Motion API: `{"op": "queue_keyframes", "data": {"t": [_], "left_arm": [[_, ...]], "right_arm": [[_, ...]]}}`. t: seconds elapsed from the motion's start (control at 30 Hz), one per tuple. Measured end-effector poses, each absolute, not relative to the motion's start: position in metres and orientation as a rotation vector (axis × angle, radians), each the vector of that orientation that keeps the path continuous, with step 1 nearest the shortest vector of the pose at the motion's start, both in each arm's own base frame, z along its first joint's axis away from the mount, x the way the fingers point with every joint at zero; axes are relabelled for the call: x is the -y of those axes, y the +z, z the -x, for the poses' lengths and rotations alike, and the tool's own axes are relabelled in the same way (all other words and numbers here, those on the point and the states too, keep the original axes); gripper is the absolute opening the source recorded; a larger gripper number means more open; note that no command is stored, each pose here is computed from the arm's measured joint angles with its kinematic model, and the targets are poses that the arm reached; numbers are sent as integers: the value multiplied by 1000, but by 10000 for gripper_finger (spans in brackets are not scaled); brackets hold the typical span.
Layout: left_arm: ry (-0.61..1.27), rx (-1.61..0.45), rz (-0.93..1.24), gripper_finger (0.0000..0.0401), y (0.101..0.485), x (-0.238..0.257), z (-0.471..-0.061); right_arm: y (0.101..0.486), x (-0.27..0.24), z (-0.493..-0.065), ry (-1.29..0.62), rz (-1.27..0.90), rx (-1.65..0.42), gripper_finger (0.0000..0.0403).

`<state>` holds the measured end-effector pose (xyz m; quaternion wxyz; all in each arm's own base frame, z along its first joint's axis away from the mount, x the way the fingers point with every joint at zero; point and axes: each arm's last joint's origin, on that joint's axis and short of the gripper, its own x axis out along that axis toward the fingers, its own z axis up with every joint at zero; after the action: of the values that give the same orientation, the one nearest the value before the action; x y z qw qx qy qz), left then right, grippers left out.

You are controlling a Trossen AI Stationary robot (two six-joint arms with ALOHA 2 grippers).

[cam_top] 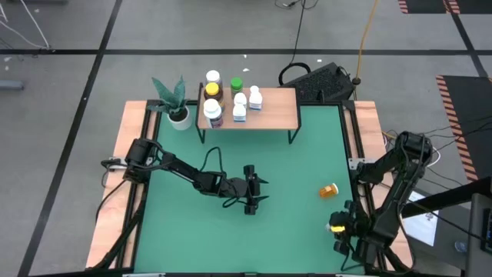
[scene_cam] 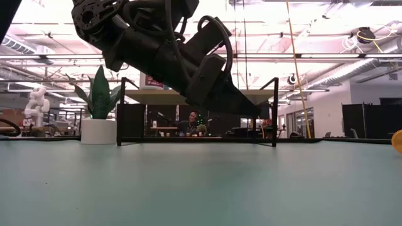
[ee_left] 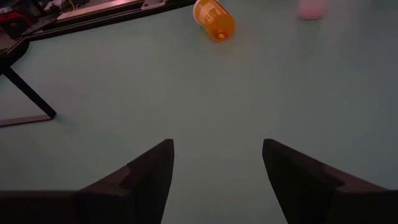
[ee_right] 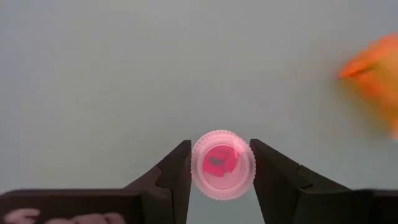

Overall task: Pick and place medicine bottles onto shelf by color
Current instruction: Put the transparent pill bottle on the shelf

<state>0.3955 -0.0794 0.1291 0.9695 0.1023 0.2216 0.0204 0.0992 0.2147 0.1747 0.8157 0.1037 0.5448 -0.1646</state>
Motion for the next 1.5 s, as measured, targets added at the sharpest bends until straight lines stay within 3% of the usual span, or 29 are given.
{"op": "queue_keyframes", "data": {"t": [0.17,0.37,0.73,1.1,1.5], "left_arm": [[82,-426,-136,241,131,72,-398],[120,-424,-73,229,131,62,-399],[75,-422,-66,225,131,80,-396],[67,-421,-70,225,131,84,-395],[82,-530,-46,225,121,84,-390]], "right_arm": [[195,-188,-114,-390,-218,-1158,127],[228,-143,-154,-273,-220,-1098,130],[261,-22,-232,-176,-140,-942,133],[336,68,-305,-241,83,-839,134],[317,147,-359,-233,38,-985,135]]}}
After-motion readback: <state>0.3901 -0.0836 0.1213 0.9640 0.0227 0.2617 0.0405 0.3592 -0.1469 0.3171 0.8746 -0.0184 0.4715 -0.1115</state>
